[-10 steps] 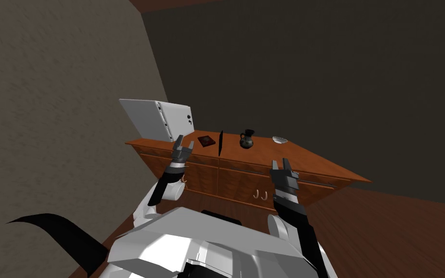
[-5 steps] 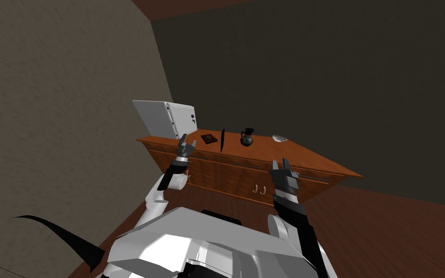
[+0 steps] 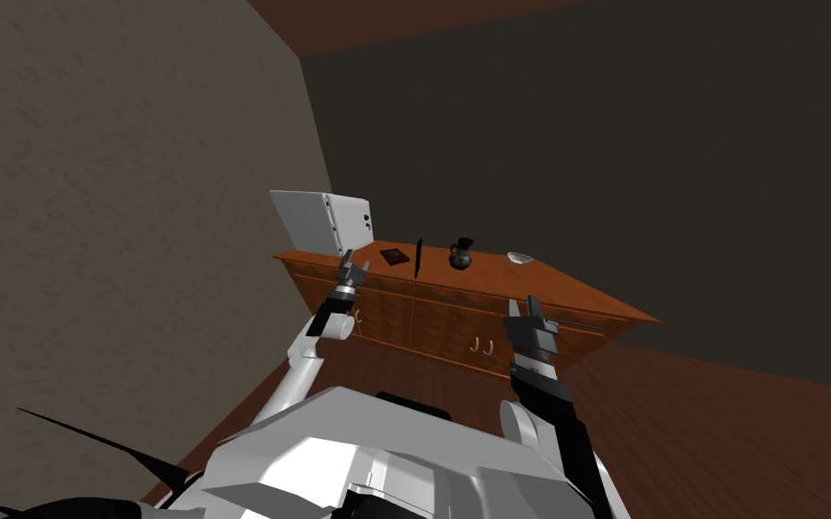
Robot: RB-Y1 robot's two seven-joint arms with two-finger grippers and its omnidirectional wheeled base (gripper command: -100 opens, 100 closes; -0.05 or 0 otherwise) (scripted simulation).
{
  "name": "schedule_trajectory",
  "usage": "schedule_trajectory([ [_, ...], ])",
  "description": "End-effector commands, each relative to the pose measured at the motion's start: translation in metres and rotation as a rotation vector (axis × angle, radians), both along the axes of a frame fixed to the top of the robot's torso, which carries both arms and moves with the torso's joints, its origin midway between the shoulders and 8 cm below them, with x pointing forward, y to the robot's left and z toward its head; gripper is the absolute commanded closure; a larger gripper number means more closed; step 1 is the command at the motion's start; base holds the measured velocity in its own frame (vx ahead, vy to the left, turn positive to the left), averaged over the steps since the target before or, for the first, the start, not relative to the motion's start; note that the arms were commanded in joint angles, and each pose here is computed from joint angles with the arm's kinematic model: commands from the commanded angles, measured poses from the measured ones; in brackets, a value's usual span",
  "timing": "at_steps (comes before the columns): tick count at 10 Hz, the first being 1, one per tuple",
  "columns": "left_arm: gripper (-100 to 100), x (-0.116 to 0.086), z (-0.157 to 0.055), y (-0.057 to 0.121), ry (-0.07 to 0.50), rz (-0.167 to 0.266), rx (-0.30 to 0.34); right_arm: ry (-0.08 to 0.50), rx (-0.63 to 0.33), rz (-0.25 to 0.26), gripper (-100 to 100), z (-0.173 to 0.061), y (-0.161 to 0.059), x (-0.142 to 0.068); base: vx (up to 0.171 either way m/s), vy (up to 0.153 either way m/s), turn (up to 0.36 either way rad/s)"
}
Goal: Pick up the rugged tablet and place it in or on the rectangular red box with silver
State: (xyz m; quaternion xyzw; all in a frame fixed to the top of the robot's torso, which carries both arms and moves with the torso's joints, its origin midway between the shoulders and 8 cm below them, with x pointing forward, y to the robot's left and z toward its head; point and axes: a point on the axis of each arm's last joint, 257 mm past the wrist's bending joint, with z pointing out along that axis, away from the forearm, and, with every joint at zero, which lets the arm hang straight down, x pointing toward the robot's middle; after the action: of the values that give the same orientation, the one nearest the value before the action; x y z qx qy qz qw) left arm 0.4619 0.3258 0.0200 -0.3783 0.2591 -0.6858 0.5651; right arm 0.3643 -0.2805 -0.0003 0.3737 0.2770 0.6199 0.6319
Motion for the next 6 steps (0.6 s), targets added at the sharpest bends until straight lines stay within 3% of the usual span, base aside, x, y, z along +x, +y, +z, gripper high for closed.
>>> schedule_trajectory([
  [1,-100,0.019,-0.008,0.011,0.037,-0.015,-0.063,0.0,0.0,0.0,0,0.0,0.0,0.0,-0.149,-0.013,0.069],
  [2,-100,0.025,-0.007,0.01,0.037,-0.018,-0.066,0.0,0.0,0.0,0,0.0,0.0,0.0,-0.119,-0.007,0.024],
  [3,-100,0.039,-0.015,0.018,0.065,-0.027,-0.113,0.0,0.0,0.0,0,0.0,0.0,0.0,-0.112,-0.005,0.045],
  [4,-100,0.04,-0.012,0.017,0.059,-0.03,-0.113,0.0,0.0,0.0,0,0.0,0.0,0.0,-0.085,-0.011,0.025],
  [5,-100,0.055,-0.02,0.024,0.087,-0.039,-0.162,0.0,0.0,0.0,0,0.0,0.0,0.0,-0.096,-0.022,0.041],
  [6,-100,0.056,-0.017,0.023,0.081,-0.042,-0.162,0.0,0.0,0.0,0,0.0,0.0,0.0,-0.079,-0.016,0.024],
])
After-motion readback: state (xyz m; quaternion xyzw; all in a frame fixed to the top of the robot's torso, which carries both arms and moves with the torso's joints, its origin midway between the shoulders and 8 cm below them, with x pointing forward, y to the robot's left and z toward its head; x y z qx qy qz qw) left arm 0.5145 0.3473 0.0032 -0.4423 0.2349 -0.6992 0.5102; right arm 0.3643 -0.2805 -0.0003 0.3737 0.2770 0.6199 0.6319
